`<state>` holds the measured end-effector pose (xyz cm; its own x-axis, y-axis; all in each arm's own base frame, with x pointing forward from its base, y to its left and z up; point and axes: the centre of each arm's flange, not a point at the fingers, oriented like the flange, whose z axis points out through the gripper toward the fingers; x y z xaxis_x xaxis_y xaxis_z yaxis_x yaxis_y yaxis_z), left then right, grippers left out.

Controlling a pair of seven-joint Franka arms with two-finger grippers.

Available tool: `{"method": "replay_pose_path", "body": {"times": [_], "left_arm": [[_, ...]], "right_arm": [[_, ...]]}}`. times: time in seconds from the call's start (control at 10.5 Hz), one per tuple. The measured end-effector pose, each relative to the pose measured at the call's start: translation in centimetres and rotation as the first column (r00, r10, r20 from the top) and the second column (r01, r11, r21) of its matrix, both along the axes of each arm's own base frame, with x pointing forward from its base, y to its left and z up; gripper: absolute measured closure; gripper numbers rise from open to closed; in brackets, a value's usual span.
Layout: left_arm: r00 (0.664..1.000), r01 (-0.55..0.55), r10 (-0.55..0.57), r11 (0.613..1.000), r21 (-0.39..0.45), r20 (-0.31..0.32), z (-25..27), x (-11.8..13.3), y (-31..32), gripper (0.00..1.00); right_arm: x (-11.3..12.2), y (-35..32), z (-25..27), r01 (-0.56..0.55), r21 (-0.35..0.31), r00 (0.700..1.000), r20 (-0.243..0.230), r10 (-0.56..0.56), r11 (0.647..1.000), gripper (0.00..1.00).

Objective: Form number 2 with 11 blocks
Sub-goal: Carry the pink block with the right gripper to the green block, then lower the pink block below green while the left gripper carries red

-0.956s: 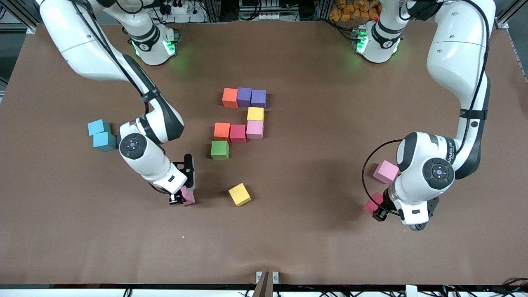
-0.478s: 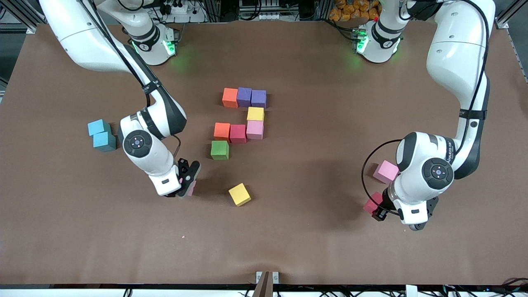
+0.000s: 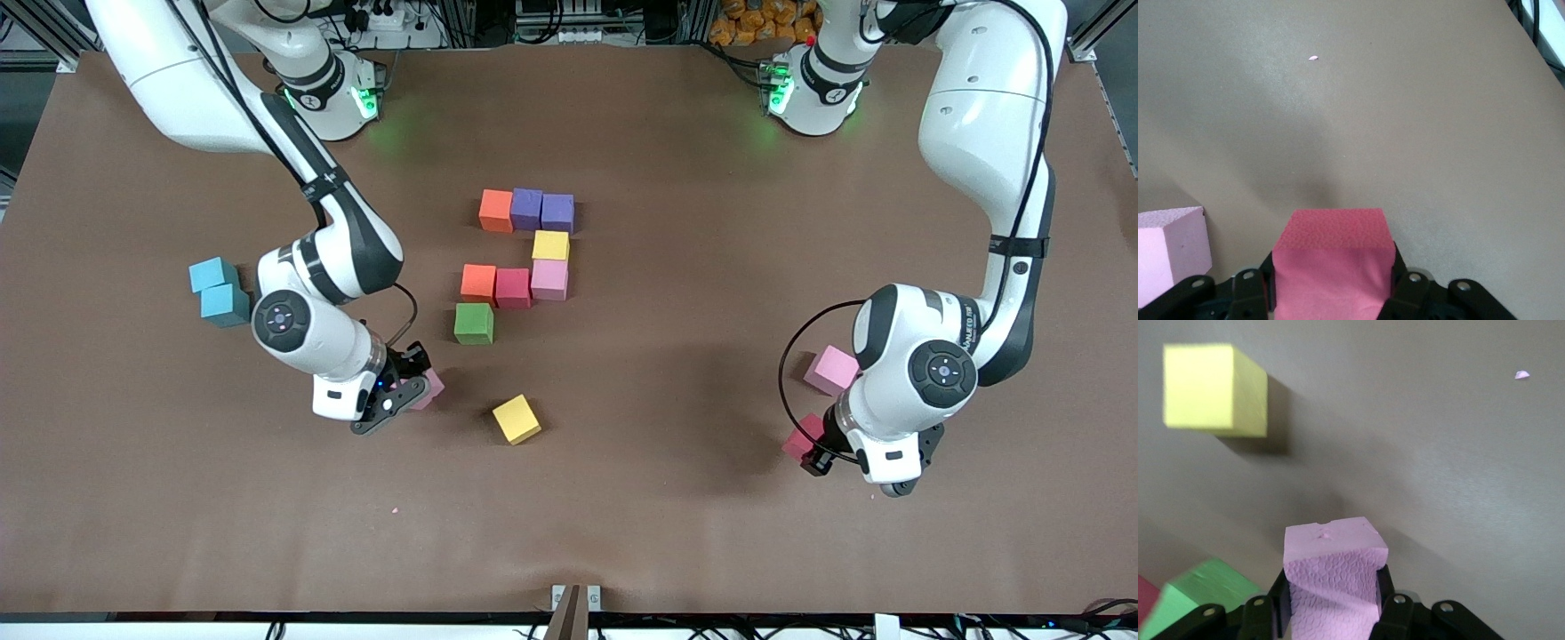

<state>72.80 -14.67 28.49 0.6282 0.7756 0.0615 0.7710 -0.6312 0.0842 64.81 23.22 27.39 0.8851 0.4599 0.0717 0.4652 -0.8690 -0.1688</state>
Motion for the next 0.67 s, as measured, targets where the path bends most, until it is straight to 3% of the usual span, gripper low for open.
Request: {"method": "replay_pose_path", "body": {"times": [0.29, 0.67], "left_arm": [[1.0, 0.001, -0.001, 1.0, 0.0, -0.001, 0.0, 0.0, 0.0, 0.4], [1.0, 0.004, -0.004, 1.0, 0.002, -0.001, -0.1, -0.1, -0.2, 0.4]], "right_arm": [[-1.7, 6.1, 1.1, 0.274, 0.003, 0.961, -0.051, -0.273, 0.962, 0.48], [-3.0, 7.8, 0.0, 0.424, -0.123, 0.9, -0.054, -0.433, 0.897, 0.48]]}}
